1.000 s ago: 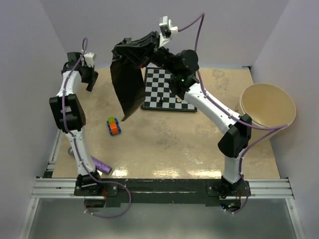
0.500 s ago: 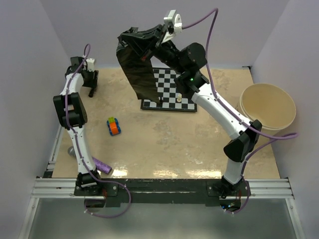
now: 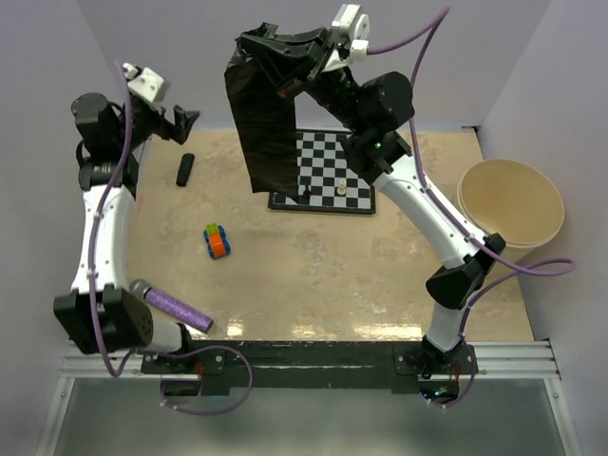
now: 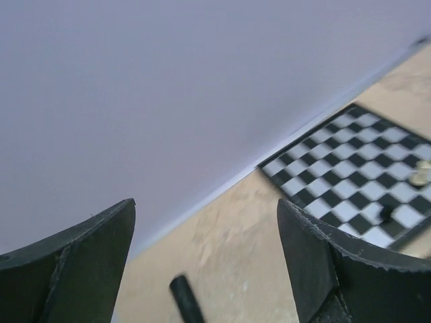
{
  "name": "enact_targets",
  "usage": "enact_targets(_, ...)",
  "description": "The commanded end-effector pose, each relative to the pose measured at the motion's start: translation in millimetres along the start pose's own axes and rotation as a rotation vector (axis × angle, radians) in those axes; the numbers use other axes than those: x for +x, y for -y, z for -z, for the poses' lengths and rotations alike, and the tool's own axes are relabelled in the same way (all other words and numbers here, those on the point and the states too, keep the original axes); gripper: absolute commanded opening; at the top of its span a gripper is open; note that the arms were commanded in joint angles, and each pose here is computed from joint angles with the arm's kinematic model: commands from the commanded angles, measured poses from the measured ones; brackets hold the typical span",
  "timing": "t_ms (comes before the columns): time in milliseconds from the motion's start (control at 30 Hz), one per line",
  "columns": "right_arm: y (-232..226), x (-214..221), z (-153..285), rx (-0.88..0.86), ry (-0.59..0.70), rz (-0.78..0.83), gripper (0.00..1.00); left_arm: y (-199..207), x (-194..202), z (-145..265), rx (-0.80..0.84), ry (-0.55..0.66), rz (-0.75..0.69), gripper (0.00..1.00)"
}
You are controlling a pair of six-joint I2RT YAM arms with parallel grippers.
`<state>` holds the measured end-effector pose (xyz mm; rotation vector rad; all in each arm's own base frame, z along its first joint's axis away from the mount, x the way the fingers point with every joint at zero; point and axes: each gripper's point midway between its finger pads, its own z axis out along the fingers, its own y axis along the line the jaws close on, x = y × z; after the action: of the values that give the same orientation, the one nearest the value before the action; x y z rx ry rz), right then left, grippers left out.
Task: Put the trash bags into the trash bin
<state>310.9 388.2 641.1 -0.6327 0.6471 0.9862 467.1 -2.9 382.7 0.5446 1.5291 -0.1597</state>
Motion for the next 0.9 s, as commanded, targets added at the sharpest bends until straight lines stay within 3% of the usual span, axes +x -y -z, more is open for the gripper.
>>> enact_targets(0, -6.8, -67.8, -2.2, 0.000, 0.135, 0.056, 0.00, 130.9, 16.3, 11.6, 0.467, 0.051, -0.014, 0.91)
enact_targets(100, -6.7, -78.0, -1.6, 0.010, 0.156, 0.065, 0.00, 180.3, 40.0, 21.0, 0.545, 0.037, -0.038, 0.91)
enact_targets(200, -6.7, -88.6, -1.1, 0.017, 0.173, 0.071, 0.00, 197.0, 55.2, 14.5, 0.561, 0.024, -0.029, 0.91)
enact_targets(500, 2.5, -90.0, 0.0, 0.071, 0.170, 0.074, 0.00, 263.8, 50.0, -24.8, 0.691, 0.093, 0.040, 0.87)
enact_targets(533, 4.8, -88.2, -0.2, 0.080, 0.169, 0.078, 0.00, 270.8, 50.8, -28.0, 0.701, 0.096, 0.063, 0.81)
enact_targets(667, 26.2, -72.3, 2.1, 0.177, 0.145, 0.105, 0.00, 285.0, 60.1, -33.8, 0.743, 0.036, 0.141, 0.24)
enact_targets(700, 37.0, -67.0, 4.6, 0.222, 0.135, 0.121, 0.00, 287.7, 64.6, -31.6, 0.762, 0.005, 0.155, 0.14)
enact_targets(800, 69.5, -48.5, 16.2, 0.308, 0.098, 0.112, 0.00, 295.9, 70.4, -14.5, 0.821, -0.044, 0.173, 0.00)
enact_targets(867, 91.6, -32.7, 28.0, 0.367, 0.063, 0.083, 0.00, 300.3, 71.1, -1.9, 0.835, -0.045, 0.182, 0.00)
